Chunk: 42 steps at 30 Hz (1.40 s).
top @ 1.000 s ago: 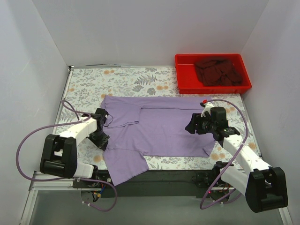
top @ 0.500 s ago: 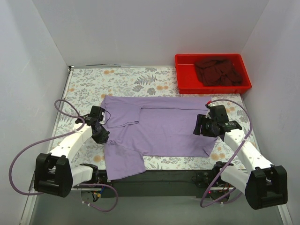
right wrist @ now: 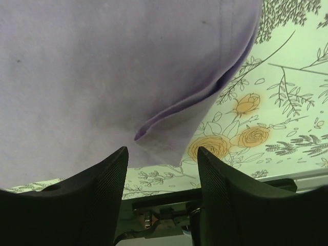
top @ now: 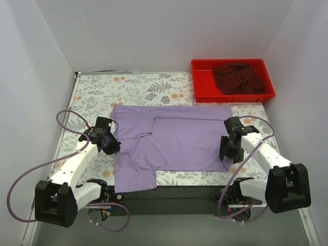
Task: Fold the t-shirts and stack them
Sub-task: Fold the tshirt
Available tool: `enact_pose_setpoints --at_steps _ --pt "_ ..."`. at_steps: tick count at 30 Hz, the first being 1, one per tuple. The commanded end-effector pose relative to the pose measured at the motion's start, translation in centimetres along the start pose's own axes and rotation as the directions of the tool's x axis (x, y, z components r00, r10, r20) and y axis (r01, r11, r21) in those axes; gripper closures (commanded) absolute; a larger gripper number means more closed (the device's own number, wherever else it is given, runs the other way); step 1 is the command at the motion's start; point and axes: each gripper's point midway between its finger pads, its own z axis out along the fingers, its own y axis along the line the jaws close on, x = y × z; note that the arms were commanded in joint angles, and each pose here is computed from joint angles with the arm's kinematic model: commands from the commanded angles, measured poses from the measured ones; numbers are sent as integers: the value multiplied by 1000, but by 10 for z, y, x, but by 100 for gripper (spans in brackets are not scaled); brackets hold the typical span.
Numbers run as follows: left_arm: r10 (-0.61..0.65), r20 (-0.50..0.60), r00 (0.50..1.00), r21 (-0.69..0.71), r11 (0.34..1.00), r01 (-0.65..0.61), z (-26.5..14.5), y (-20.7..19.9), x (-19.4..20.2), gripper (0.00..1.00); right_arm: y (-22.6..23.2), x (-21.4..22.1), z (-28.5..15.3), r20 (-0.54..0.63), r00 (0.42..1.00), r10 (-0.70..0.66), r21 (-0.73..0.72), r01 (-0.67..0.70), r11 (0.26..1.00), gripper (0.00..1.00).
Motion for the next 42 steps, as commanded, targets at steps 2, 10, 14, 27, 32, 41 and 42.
enact_pose_setpoints --at_steps 2,10,14,27,32,41,42 --pt "27 14 1000 69 997 -27 -5 -9 0 100 -4 10 -3 -38 999 36 71 -33 997 38" --pt "37 23 999 93 995 -39 -9 -14 1 100 -4 -3 -3 -15 1000 9 128 -7 992 41" --pt "37 23 999 97 995 -39 -8 -14 1 100 -3 -8 0 -19 1000 -10 149 13 989 46" --pt "37 16 999 80 996 -38 -7 -12 2 100 14 -8 11 -40 998 -57 91 60 994 50" --pt "35 16 999 76 996 -36 -6 -12 2 100 10 -2 16 -54 996 -69 104 74 992 55" --pt "41 5 999 66 997 -42 -5 -11 3 100 -1 5 21 -68 994 -82 145 91 985 67" --pt "41 4 999 65 997 -42 -4 -11 3 100 -2 6 21 -69 994 -87 147 96 984 67"
